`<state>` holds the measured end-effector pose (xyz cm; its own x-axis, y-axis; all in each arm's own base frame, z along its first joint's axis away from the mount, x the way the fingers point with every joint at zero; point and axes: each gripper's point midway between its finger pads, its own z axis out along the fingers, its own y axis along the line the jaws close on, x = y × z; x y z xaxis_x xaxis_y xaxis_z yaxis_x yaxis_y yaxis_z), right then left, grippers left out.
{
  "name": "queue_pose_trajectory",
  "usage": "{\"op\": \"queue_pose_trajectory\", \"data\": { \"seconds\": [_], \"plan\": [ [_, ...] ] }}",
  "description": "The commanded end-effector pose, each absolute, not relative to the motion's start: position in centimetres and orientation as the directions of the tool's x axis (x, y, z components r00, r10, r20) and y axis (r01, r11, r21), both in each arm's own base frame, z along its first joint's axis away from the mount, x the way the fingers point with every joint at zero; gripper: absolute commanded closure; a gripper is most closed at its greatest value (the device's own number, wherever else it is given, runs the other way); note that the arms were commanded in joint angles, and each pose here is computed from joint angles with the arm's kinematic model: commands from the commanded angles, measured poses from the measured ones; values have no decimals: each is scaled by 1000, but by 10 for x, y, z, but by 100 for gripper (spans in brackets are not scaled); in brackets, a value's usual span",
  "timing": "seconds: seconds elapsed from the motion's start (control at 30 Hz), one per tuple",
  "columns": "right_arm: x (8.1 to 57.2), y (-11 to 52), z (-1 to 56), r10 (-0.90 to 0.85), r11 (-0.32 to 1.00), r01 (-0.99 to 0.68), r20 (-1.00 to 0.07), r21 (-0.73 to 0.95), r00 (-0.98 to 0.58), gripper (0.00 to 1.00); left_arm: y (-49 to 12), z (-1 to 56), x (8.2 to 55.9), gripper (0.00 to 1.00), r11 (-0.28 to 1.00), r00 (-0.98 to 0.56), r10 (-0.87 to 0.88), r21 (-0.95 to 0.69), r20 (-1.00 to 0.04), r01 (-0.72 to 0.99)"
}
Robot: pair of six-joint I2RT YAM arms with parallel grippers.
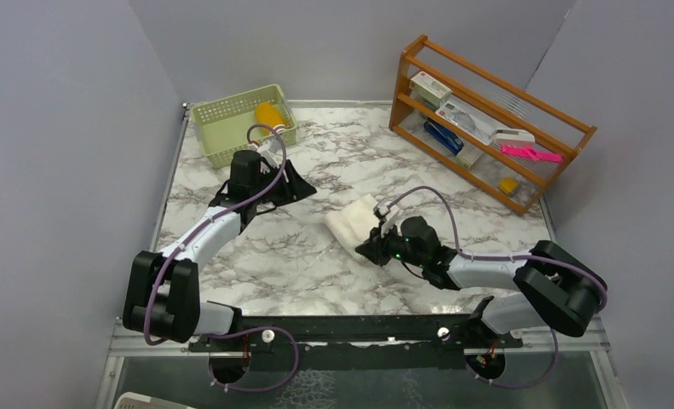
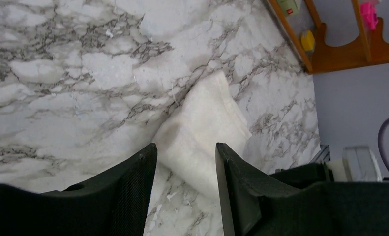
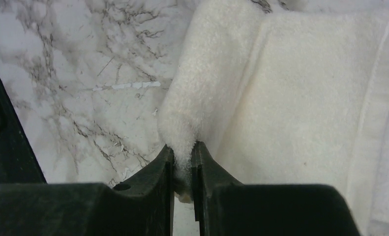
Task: Roll the towels
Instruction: Roll the towel at the center of the board.
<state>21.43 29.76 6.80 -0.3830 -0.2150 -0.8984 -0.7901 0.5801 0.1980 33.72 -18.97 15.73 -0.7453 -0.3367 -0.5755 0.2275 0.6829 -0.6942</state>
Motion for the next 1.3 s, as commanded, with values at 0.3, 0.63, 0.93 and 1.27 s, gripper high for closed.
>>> {"op": "queue_pose_trajectory", "data": {
  "seconds": [0.3, 0.63, 0.93, 1.27],
  "plan": [
    [223, 265, 71, 445, 547, -287, -564, 786, -696, 99, -230, 123, 285, 52, 634, -826, -203, -713, -527, 299],
    [220, 244, 48, 662, 415, 40, -272, 909, -698, 99, -279, 123, 291, 54, 583, -837, -127, -723, -532, 370],
    [218, 245, 39, 710, 326, 159, -131, 932, -692, 99, -312, 85, 279, 48, 575, -876, -29, -724, -482, 380],
    [211, 248, 34, 691, 299, 148, -108, 943, -714, 99, -317, 95, 291, 48, 582, -858, -15, -702, -513, 409]
  ]
}}
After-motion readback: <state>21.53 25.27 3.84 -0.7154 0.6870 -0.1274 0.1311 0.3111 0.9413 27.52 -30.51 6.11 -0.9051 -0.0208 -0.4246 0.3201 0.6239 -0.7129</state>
